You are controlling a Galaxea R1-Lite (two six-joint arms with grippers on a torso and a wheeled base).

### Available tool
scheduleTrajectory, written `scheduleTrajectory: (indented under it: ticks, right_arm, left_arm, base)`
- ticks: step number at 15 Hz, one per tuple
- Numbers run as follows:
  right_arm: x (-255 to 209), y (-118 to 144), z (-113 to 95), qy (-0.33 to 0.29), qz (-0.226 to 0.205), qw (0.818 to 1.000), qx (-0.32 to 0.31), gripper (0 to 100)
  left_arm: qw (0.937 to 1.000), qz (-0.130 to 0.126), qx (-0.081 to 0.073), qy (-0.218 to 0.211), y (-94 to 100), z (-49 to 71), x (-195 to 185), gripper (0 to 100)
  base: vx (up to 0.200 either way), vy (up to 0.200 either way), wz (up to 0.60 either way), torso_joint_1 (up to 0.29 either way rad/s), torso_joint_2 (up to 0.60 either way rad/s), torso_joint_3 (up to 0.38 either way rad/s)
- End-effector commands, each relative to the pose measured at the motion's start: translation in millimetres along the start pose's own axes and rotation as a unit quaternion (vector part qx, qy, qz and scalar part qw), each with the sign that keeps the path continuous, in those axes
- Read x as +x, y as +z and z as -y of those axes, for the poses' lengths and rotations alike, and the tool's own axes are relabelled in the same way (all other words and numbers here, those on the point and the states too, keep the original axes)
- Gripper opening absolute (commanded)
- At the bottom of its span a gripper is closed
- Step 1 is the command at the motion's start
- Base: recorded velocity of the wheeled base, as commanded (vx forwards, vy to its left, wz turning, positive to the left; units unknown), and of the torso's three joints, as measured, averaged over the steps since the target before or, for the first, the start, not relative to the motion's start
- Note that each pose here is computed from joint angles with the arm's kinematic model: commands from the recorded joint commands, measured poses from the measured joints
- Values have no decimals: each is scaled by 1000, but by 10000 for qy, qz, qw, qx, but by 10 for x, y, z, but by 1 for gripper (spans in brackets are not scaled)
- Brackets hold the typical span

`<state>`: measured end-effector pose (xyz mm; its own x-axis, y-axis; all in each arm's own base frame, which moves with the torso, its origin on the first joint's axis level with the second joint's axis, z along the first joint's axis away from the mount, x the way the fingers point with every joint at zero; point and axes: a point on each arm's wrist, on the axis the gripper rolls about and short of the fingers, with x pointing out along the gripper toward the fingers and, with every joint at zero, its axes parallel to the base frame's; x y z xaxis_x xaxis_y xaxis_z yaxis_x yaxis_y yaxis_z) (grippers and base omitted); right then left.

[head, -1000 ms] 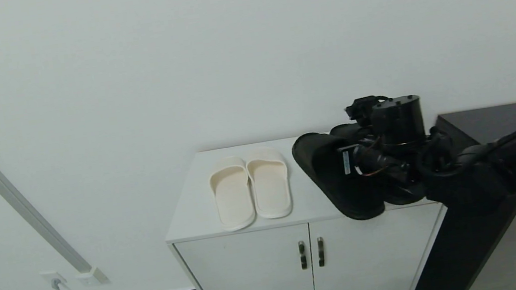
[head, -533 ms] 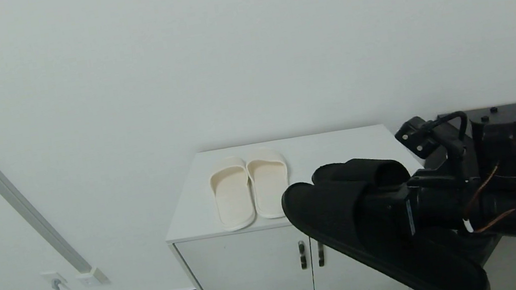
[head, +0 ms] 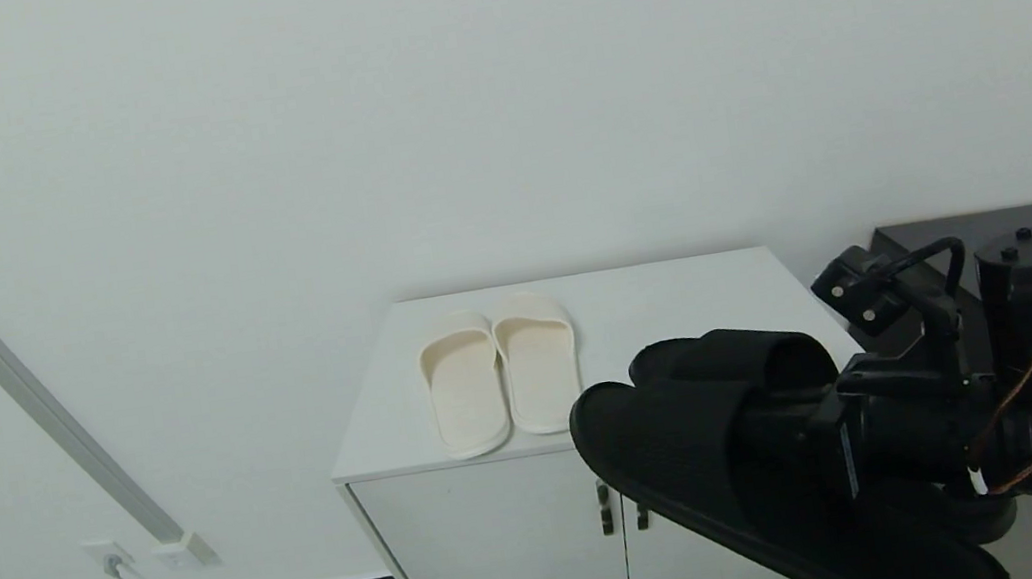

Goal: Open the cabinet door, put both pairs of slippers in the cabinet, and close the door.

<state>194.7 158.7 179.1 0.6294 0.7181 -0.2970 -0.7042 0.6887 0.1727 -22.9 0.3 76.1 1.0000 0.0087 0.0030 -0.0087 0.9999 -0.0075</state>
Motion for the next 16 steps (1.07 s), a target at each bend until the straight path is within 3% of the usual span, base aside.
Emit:
scheduleTrajectory:
  ticks: [1, 16]
  right_arm:
    - [20, -30, -1, 11, -65, 10000, 0, 0]
    - [21, -113, -33, 219, -225, 9995, 11, 0]
  left_arm:
    - [10000, -7, -1, 2, 0, 0, 1, 0]
    - [10000, 1, -9, 10, 0, 0, 0, 0]
  base:
    - [-200, 0, 0, 17, 7, 2]
    - [-13, 0, 0, 0, 0, 0]
